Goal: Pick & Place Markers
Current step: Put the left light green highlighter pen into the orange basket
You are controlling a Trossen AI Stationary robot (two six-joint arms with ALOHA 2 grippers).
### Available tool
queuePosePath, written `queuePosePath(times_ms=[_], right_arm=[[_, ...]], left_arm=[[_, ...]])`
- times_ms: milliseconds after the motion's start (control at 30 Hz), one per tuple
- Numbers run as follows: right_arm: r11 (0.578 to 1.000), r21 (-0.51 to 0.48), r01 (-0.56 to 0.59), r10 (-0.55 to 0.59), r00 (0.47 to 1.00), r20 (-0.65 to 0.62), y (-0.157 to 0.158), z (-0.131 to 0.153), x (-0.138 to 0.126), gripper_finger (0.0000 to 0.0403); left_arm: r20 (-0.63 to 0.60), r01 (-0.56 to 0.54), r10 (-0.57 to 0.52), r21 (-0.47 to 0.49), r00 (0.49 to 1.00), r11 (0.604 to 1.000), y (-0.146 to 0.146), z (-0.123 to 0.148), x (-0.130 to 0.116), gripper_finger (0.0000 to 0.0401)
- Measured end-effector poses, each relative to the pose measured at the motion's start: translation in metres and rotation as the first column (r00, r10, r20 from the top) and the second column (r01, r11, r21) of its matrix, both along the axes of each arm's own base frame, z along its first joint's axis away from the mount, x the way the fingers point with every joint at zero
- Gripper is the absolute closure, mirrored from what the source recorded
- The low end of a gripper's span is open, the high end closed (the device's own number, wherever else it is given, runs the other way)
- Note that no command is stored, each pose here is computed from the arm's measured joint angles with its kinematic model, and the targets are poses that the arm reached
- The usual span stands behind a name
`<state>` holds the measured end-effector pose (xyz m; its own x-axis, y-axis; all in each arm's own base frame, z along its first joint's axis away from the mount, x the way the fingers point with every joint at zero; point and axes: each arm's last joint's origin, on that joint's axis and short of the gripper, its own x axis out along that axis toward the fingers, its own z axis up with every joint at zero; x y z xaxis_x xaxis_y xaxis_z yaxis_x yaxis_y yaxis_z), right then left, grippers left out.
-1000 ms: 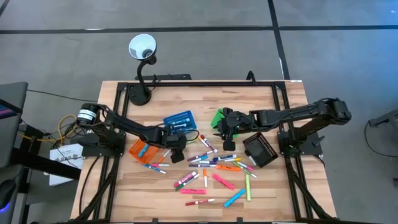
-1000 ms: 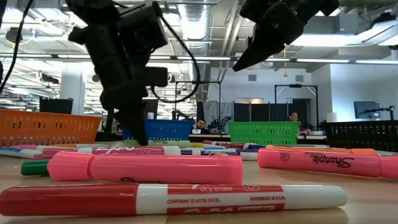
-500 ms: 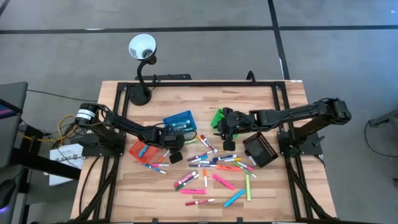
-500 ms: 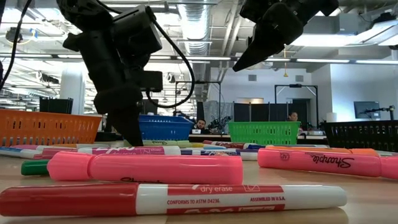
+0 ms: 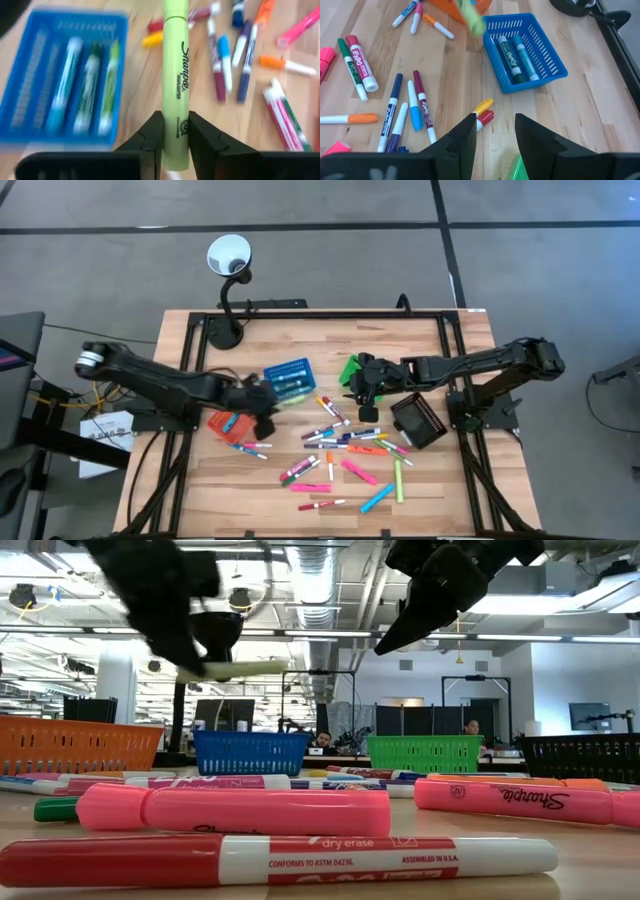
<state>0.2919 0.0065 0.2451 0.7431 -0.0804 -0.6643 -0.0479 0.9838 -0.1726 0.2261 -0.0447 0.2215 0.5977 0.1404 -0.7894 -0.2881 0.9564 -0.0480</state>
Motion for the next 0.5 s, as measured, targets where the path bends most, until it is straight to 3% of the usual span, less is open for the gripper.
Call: queuePosePath(times_ms=[167, 267, 367, 500], right_arm=[[1.000, 0.000, 0.000, 0.000, 1.000, -0.006, 0.000, 0.000, 0.000, 0.0278], [1.000, 0.007, 0.006, -0.006, 1.000, -0.006, 0.000, 0.000, 0.000, 0.0278], [0.999, 0.025, 0.023, -0.022, 1.000, -0.004, 0.000, 0.000, 0.000, 0.0278], [0.999, 0.026, 0.023, -0.023, 1.000, -0.004, 0.000, 0.000, 0.000, 0.0278]], left_arm=[[-0.179, -0.234, 0.213, -0.106, 0.960, 0.966, -0.003, 0.011, -0.054, 0.0335], [-0.286, -0.325, 0.271, -0.163, 0.919, 0.932, -0.010, 0.013, -0.077, 0.0335], [-0.366, -0.402, 0.316, -0.188, 0.875, 0.896, -0.020, 0.012, -0.090, 0.0335], [-0.412, -0.445, 0.349, -0.163, 0.841, 0.881, -0.033, 0.000, -0.096, 0.0334]])
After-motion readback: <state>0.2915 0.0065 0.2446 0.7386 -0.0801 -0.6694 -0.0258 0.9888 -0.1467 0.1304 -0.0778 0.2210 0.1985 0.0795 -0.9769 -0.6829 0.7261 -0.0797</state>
